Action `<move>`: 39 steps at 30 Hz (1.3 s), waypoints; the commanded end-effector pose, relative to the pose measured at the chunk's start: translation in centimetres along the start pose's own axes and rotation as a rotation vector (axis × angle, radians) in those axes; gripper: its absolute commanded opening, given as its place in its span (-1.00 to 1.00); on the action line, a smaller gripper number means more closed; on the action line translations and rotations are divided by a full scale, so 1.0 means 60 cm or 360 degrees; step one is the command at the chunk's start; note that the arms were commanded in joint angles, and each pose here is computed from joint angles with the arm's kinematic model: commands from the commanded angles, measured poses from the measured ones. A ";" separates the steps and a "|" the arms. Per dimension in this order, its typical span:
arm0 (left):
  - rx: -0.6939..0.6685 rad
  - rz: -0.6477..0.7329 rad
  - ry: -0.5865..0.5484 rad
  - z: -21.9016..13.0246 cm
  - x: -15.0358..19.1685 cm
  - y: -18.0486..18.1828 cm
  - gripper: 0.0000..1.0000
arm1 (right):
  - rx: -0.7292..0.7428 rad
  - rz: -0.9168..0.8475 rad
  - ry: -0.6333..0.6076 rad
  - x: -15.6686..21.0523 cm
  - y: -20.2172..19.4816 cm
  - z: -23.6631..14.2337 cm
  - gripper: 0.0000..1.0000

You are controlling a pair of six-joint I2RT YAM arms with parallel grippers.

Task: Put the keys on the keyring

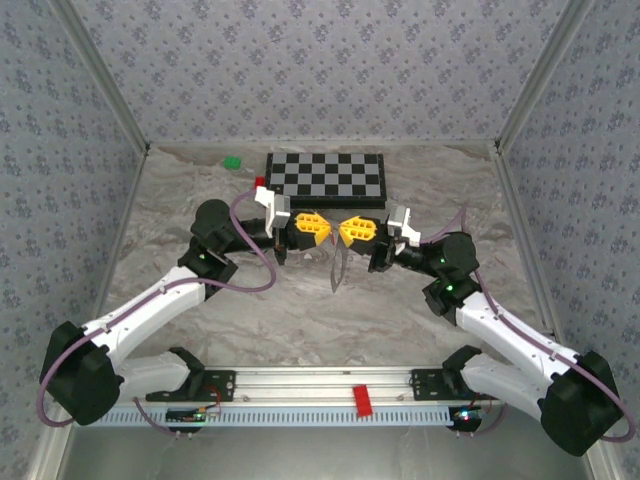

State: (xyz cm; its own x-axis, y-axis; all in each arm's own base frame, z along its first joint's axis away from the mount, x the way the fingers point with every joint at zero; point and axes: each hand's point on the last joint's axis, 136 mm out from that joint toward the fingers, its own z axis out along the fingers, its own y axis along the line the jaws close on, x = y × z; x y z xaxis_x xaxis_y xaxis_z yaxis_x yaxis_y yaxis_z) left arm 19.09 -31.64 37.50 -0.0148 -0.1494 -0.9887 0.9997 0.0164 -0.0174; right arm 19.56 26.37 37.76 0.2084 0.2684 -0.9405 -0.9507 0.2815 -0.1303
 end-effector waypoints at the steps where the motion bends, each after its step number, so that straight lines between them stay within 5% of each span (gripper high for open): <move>1: 0.0069 0.0086 -0.0051 -0.001 -0.025 -0.021 -1.00 | -0.0014 -0.0067 -0.0050 -0.025 0.000 0.009 -1.00; 19: 0.0073 0.0089 -0.0049 0.000 -0.024 -0.022 -1.00 | -0.0014 -0.0051 -0.0030 -0.020 0.001 0.012 -1.00; 39: 0.0031 0.0141 -0.0052 -0.006 -0.030 -0.023 -1.00 | 0.0038 0.0143 0.0209 0.000 -0.011 0.019 -1.00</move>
State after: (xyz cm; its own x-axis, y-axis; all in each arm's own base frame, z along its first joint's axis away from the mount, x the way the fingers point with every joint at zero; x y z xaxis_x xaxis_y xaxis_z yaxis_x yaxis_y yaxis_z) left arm 19.45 -31.44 37.48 0.0017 -0.1439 -0.9896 0.9987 0.0512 -0.0057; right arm 20.26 27.14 37.67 0.1256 0.2008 -0.9715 -0.9597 0.2729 -0.0677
